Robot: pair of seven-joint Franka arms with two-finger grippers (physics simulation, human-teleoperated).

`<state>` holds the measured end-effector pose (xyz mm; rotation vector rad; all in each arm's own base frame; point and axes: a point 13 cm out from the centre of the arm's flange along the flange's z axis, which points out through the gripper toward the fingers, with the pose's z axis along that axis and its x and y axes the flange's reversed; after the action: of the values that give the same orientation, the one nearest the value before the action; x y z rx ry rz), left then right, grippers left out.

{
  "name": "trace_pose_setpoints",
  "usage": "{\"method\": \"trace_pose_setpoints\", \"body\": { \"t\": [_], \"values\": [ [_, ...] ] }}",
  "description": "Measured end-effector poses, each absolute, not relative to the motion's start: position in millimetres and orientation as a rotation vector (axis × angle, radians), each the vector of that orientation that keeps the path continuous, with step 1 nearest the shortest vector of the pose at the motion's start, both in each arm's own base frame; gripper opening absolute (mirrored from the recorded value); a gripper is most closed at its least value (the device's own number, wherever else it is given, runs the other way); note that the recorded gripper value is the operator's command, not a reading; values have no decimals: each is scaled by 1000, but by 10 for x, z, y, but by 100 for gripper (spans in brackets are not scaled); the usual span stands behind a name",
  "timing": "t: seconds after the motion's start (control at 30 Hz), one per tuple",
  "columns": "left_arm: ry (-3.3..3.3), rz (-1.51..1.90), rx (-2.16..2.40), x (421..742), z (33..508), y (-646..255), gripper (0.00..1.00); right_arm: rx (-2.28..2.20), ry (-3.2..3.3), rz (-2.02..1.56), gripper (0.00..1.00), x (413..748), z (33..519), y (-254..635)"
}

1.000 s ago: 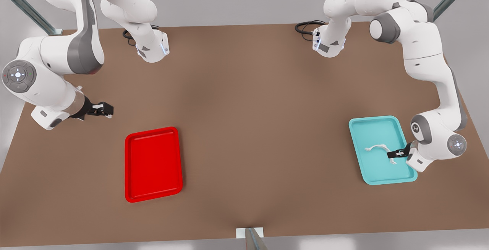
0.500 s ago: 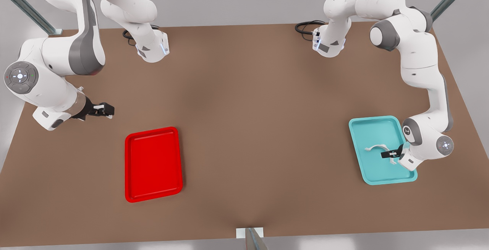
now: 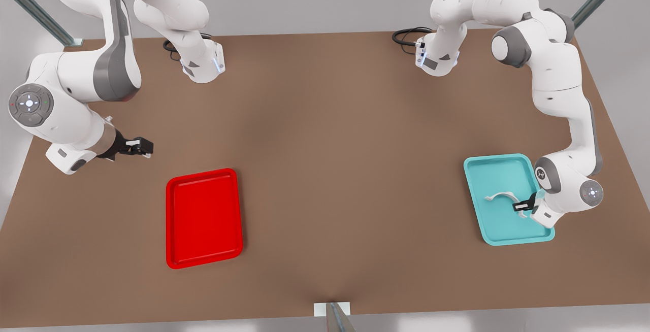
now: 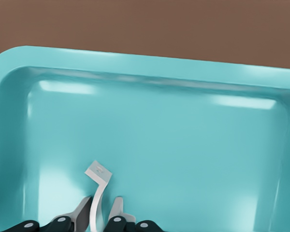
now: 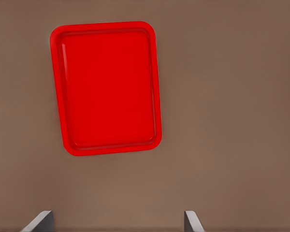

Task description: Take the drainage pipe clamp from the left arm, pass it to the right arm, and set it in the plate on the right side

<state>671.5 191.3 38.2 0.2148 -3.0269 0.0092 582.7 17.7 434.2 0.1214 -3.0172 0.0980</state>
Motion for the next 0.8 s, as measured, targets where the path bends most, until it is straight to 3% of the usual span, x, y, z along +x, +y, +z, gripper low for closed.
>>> {"method": "trace_pose_setpoints", "body": {
  "t": [0.63, 0.73, 0.8],
  "values": [
    [-3053, -6, 275, 6820, 378, 1866, 32, 124, -3012, 99, 100, 5822, 4306, 178],
    [-3056, -9, 278, 6834, 380, 1855, 21, 125, -3012, 99, 100, 5823, 4299, 179],
    [-3057, -11, 283, 6839, 381, 1853, 21, 125, -3013, 98, 100, 5824, 4298, 180]
  ]
}}
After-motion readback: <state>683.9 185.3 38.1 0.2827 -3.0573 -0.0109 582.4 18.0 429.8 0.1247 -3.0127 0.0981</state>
